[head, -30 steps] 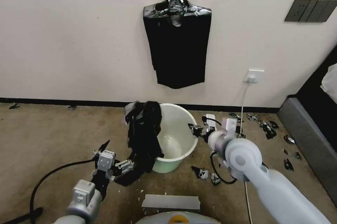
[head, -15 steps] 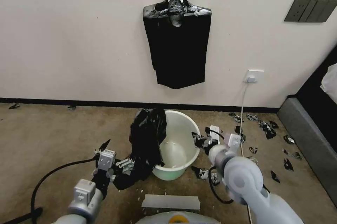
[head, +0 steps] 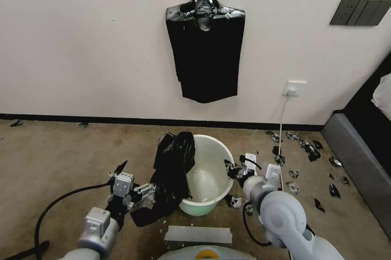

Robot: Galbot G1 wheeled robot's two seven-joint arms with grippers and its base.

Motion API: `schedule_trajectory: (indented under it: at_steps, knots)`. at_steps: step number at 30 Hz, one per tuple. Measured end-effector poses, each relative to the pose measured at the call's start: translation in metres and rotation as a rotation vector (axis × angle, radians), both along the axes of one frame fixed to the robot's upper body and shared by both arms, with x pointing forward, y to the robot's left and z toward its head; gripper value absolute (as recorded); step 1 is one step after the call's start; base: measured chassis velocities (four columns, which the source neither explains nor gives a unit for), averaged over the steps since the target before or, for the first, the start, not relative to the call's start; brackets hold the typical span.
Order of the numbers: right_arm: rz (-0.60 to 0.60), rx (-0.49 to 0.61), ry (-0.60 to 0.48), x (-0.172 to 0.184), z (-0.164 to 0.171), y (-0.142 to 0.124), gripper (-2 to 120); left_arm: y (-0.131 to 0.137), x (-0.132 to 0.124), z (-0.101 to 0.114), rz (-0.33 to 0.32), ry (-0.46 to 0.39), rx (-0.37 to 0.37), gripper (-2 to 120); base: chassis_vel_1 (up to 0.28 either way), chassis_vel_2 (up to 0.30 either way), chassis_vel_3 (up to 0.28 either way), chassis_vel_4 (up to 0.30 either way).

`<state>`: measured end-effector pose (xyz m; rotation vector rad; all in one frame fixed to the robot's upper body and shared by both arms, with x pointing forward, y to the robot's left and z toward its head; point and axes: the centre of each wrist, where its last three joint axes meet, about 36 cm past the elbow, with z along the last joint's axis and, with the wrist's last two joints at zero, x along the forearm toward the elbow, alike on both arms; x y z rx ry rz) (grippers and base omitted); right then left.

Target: Place a trash bag onto the trash bin.

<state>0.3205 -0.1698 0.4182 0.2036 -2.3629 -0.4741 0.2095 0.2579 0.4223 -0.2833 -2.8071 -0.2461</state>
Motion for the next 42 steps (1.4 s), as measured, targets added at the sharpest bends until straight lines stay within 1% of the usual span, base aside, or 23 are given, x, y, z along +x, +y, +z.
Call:
schedule_trajectory:
  at_steps: [6, 7, 8, 12, 14, 16, 17, 20, 22, 25, 26, 28, 29, 30, 32, 33, 34, 36, 37, 38, 40, 41, 42]
  knots:
    - [0.01, -0.017, 0.009, 0.006, -0.002, -0.002, 9, 0.002, 0.001, 0.0, 0.005, -0.003, 0.005, 100, 0.0, 0.0, 0.0, 0.0]
    - [0.01, -0.024, 0.006, 0.008, -0.003, -0.003, 13, 0.003, 0.002, 0.0, 0.007, -0.004, 0.006, 100, 0.0, 0.0, 0.0, 0.0]
    - [0.01, -0.024, 0.006, 0.008, -0.003, -0.003, 13, 0.003, 0.002, 0.0, 0.007, -0.004, 0.006, 100, 0.0, 0.0, 0.0, 0.0]
    - [0.008, -0.037, 0.002, 0.011, -0.005, -0.006, 33, 0.005, 0.002, 0.001, 0.011, -0.008, 0.011, 100, 0.0, 0.0, 0.0, 0.0]
    - [0.007, -0.037, 0.003, 0.011, -0.005, -0.006, 36, 0.006, 0.003, 0.001, 0.011, -0.008, 0.012, 100, 0.0, 0.0, 0.0, 0.0]
    - [0.004, -0.037, 0.005, 0.011, -0.006, -0.007, 46, 0.006, 0.003, 0.001, 0.011, -0.009, 0.012, 100, 0.0, 0.0, 0.0, 0.0]
    - [0.004, -0.037, 0.005, 0.011, -0.006, -0.007, 46, 0.006, 0.003, 0.001, 0.011, -0.009, 0.012, 100, 0.0, 0.0, 0.0, 0.0]
    - [0.004, -0.04, 0.005, 0.011, -0.006, -0.008, 61, 0.005, 0.003, 0.001, 0.011, -0.011, 0.011, 100, 0.0, 0.0, 0.0, 0.0]
    - [0.005, -0.051, -0.002, 0.011, -0.006, -0.009, 65, 0.005, 0.003, 0.001, 0.01, -0.011, 0.011, 100, 0.0, 0.0, 0.0, 0.0]
    - [0.02, -0.104, -0.051, 0.01, -0.002, -0.014, 80, 0.006, 0.004, 0.003, 0.012, -0.016, 0.01, 100, 0.0, 0.0, 0.0, 0.0]
    - [0.02, -0.104, -0.051, 0.01, -0.002, -0.014, 80, 0.006, 0.004, 0.003, 0.012, -0.016, 0.01, 100, 0.0, 0.0, 0.0, 0.0]
    - [0.036, -0.166, -0.112, 0.01, 0.002, -0.019, 89, 0.007, 0.005, 0.005, 0.017, -0.023, 0.004, 100, 0.0, 0.0, 0.0, 0.0]
    - [0.061, -0.226, -0.196, 0.014, 0.008, -0.024, 93, 0.009, 0.006, 0.007, 0.025, -0.031, 0.001, 100, 0.0, 0.0, 0.0, 0.0]
    - [0.061, -0.226, -0.196, 0.014, 0.008, -0.024, 93, 0.009, 0.006, 0.007, 0.025, -0.031, 0.001, 100, 0.0, 0.0, 0.0, 0.0]
    - [0.129, -0.28, -0.33, 0.02, 0.025, -0.031, 99, 0.012, 0.01, 0.012, 0.069, -0.059, 0.0, 100, 0.0, 0.0, 0.0, 0.0]
    - [0.176, -0.282, -0.387, 0.023, 0.037, -0.034, 100, 0.013, 0.012, 0.017, 0.107, -0.077, -0.002, 100, 0.0, 0.0, 0.0, 0.0]
    - [0.176, -0.282, -0.387, 0.023, 0.037, -0.034, 100, 0.013, 0.012, 0.017, 0.107, -0.077, -0.002, 100, 0.0, 0.0, 0.0, 0.0]
    - [0.265, -0.258, -0.452, 0.028, 0.06, -0.033, 100, 0.019, 0.016, 0.027, 0.182, -0.109, 0.014, 100, 0.0, 0.0, 0.0, 0.0]
    - [0.326, -0.232, -0.455, 0.03, 0.072, -0.029, 100, 0.023, 0.017, 0.033, 0.223, -0.128, 0.03, 100, 0.0, 0.0, 0.0, 0.0]
    - [0.326, -0.232, -0.455, 0.03, 0.072, -0.029, 100, 0.023, 0.017, 0.033, 0.223, -0.128, 0.03, 100, 0.0, 0.0, 0.0, 0.0]
    - [0.407, -0.21, -0.448, 0.034, 0.08, -0.02, 100, 0.028, 0.018, 0.04, 0.278, -0.149, 0.051, 100, 0.0, 0.0, 0.0, 0.0]
    - [0.474, -0.195, -0.434, 0.037, 0.085, -0.009, 100, 0.032, 0.018, 0.043, 0.317, -0.159, 0.064, 100, 0.0, 0.0, 0.0, 0.0]
    - [0.51, -0.185, -0.417, 0.039, 0.087, -0.002, 100, 0.035, 0.017, 0.045, 0.336, -0.163, 0.072, 100, 0.0, 0.0, 0.0, 0.0]
